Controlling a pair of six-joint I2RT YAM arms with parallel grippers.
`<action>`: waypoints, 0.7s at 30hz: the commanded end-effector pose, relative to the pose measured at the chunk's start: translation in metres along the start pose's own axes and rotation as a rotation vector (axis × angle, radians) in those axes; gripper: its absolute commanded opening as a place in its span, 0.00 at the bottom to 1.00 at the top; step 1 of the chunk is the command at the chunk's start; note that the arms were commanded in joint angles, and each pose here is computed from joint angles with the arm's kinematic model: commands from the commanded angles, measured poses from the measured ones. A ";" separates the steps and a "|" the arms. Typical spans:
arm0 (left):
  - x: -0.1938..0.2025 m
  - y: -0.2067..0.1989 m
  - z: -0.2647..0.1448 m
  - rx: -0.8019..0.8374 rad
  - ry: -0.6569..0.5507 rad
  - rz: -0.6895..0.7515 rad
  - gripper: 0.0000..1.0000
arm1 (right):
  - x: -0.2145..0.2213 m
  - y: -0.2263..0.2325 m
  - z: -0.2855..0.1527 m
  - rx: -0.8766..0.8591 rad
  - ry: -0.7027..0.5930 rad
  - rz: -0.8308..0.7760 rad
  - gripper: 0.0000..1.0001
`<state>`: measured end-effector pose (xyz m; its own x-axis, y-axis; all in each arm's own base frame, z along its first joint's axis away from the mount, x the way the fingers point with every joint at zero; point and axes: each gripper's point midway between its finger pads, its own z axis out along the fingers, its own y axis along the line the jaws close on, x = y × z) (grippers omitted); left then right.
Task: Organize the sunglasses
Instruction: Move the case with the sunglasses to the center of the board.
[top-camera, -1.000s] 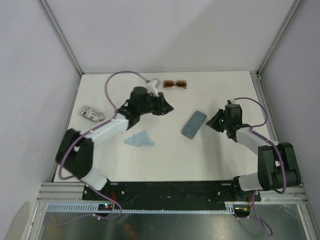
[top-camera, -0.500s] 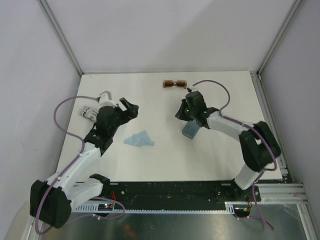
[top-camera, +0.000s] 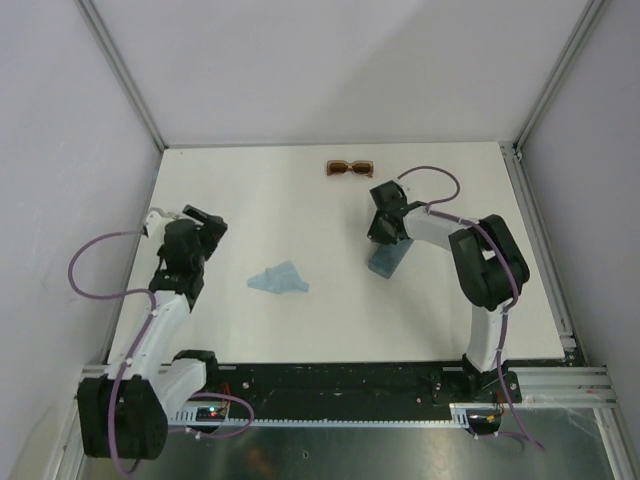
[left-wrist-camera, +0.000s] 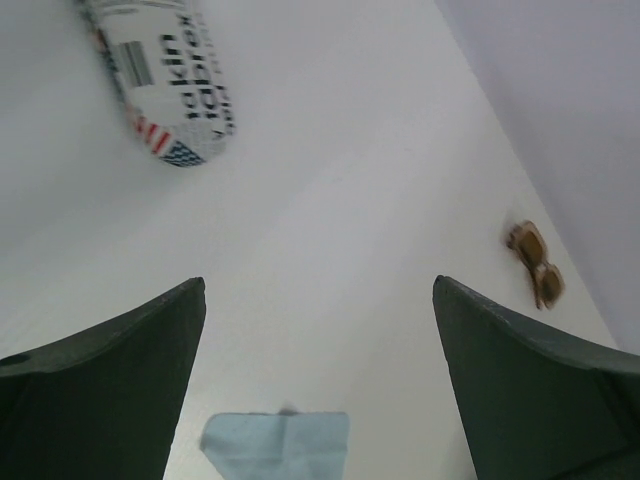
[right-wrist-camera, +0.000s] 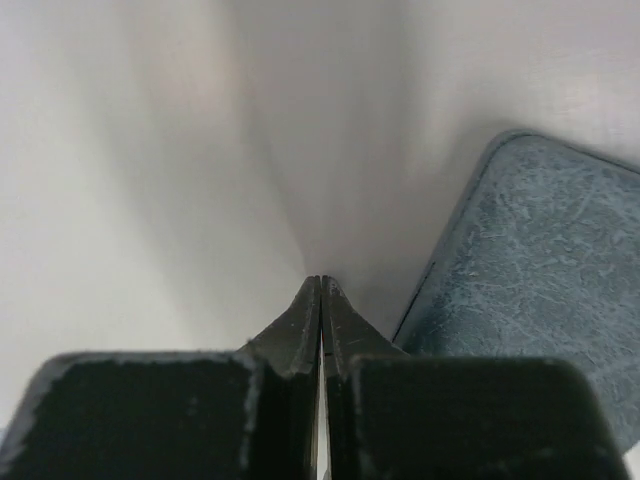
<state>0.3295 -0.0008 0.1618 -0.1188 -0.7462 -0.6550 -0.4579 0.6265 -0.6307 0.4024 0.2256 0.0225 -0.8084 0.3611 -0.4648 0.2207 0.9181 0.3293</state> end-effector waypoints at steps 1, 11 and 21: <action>-0.015 0.031 0.019 -0.143 -0.034 -0.095 1.00 | -0.020 -0.043 -0.020 0.148 -0.049 0.019 0.00; -0.061 0.094 0.076 -0.446 -0.055 -0.172 1.00 | -0.074 0.008 -0.063 -0.169 -0.193 -0.053 0.33; -0.056 0.114 0.135 -0.590 0.038 -0.128 1.00 | -0.152 0.085 -0.057 -0.295 -0.280 -0.127 0.91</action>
<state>0.3982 0.1327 0.0790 -0.0438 -0.8240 -0.5649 -0.8470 0.3305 -0.4163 0.4640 0.2170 0.1289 -0.6887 0.3501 -0.6349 0.0290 0.8883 0.4584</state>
